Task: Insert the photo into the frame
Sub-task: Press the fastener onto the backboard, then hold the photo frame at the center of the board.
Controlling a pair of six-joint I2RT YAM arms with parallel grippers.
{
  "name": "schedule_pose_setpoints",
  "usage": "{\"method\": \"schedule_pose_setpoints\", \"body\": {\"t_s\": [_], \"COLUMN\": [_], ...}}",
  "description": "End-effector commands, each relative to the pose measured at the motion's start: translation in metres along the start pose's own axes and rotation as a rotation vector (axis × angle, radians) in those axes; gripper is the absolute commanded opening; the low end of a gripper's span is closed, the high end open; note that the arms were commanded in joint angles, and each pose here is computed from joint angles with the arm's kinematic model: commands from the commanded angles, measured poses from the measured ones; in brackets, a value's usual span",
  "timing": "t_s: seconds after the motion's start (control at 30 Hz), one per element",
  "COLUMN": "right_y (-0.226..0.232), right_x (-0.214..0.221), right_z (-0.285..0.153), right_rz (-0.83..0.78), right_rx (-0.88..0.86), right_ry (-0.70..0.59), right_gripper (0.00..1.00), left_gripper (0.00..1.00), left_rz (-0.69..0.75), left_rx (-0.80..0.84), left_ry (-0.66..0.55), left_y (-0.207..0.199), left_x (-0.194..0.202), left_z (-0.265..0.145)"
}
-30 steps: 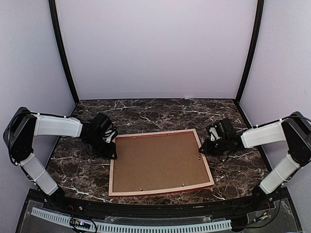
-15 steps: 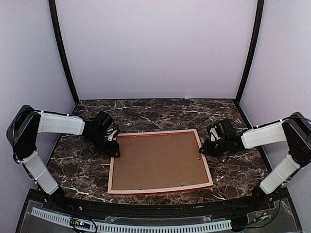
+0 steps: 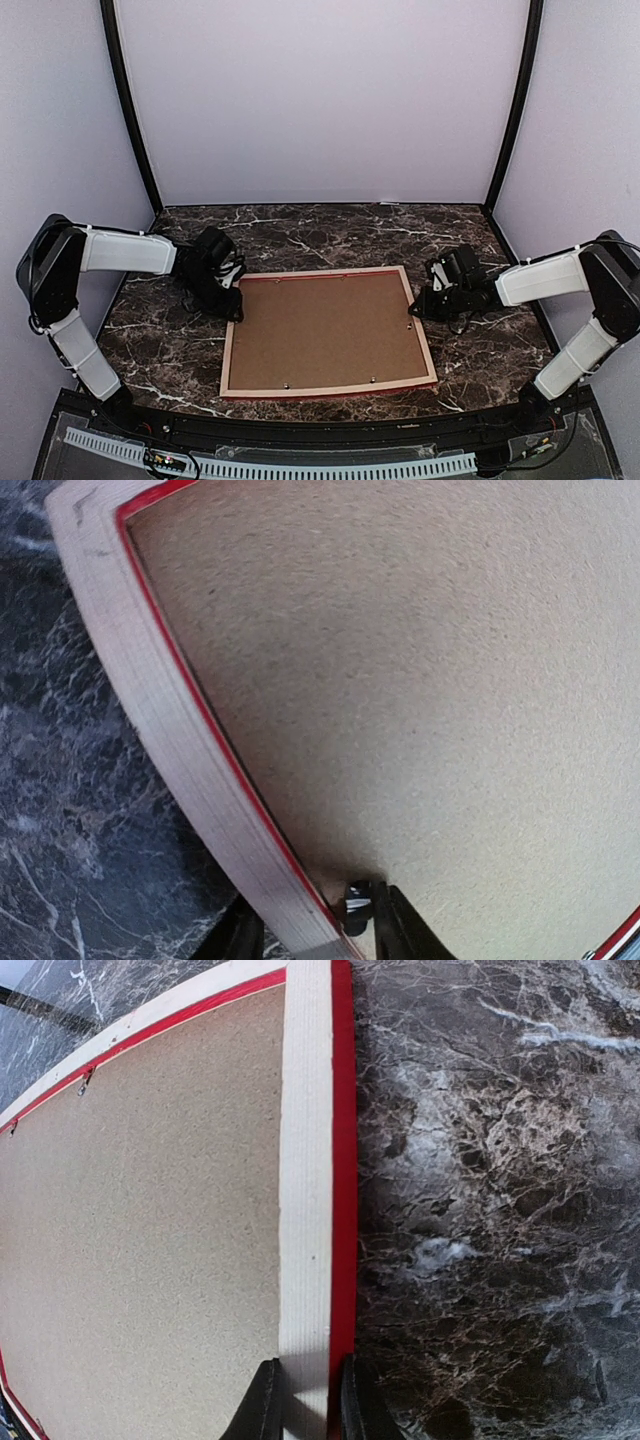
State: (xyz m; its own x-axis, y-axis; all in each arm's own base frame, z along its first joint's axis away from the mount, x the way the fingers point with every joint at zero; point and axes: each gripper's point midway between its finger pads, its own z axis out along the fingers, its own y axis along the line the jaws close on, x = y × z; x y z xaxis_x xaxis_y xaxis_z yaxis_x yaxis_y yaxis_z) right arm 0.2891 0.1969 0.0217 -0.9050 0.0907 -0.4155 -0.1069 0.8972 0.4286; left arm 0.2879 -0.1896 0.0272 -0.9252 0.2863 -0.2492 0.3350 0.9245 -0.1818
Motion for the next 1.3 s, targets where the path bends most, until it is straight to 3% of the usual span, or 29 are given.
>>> {"method": "schedule_pose_setpoints", "body": {"t_s": [0.0, 0.1, 0.2, 0.3, 0.4, 0.57, 0.8, 1.03, 1.27], "right_y": [-0.024, -0.025, -0.025, -0.025, -0.025, -0.026, -0.026, -0.023, -0.021], "right_x": [0.086, 0.087, 0.087, 0.087, 0.087, 0.089, 0.086, 0.078, 0.072], "right_z": [0.009, 0.009, 0.009, 0.009, 0.009, 0.011, 0.009, 0.005, 0.001], "right_rz": [0.051, 0.053, 0.053, 0.054, 0.051, 0.052, 0.049, 0.046, 0.046], "right_rx": [0.060, 0.064, 0.062, 0.063, 0.061, 0.061, 0.068, 0.079, 0.091], "right_ry": [0.297, 0.297, 0.297, 0.297, 0.297, 0.302, 0.297, 0.280, 0.272], "right_gripper": [0.00, 0.00, 0.00, 0.00, 0.00, 0.00, 0.00, 0.00, 0.00], "left_gripper": [0.31, 0.22, 0.05, 0.02, 0.11, 0.39, 0.55, 0.56, 0.42], "left_rz": [0.026, 0.026, 0.006, -0.022, -0.032, -0.019, -0.025, -0.054, -0.097], "left_rx": [0.003, 0.000, 0.017, 0.063, 0.073, 0.057, 0.081, 0.075, 0.021], "left_ry": [-0.022, -0.018, -0.015, -0.032, -0.037, -0.062, -0.083, -0.053, -0.026], "left_y": [-0.003, -0.002, -0.003, -0.007, -0.008, -0.008, -0.013, -0.011, 0.000], "left_x": [-0.008, -0.005, 0.001, 0.002, 0.000, -0.010, -0.018, -0.006, 0.009], "left_z": [-0.002, 0.002, 0.006, 0.009, 0.007, -0.003, -0.014, -0.013, -0.014]}}
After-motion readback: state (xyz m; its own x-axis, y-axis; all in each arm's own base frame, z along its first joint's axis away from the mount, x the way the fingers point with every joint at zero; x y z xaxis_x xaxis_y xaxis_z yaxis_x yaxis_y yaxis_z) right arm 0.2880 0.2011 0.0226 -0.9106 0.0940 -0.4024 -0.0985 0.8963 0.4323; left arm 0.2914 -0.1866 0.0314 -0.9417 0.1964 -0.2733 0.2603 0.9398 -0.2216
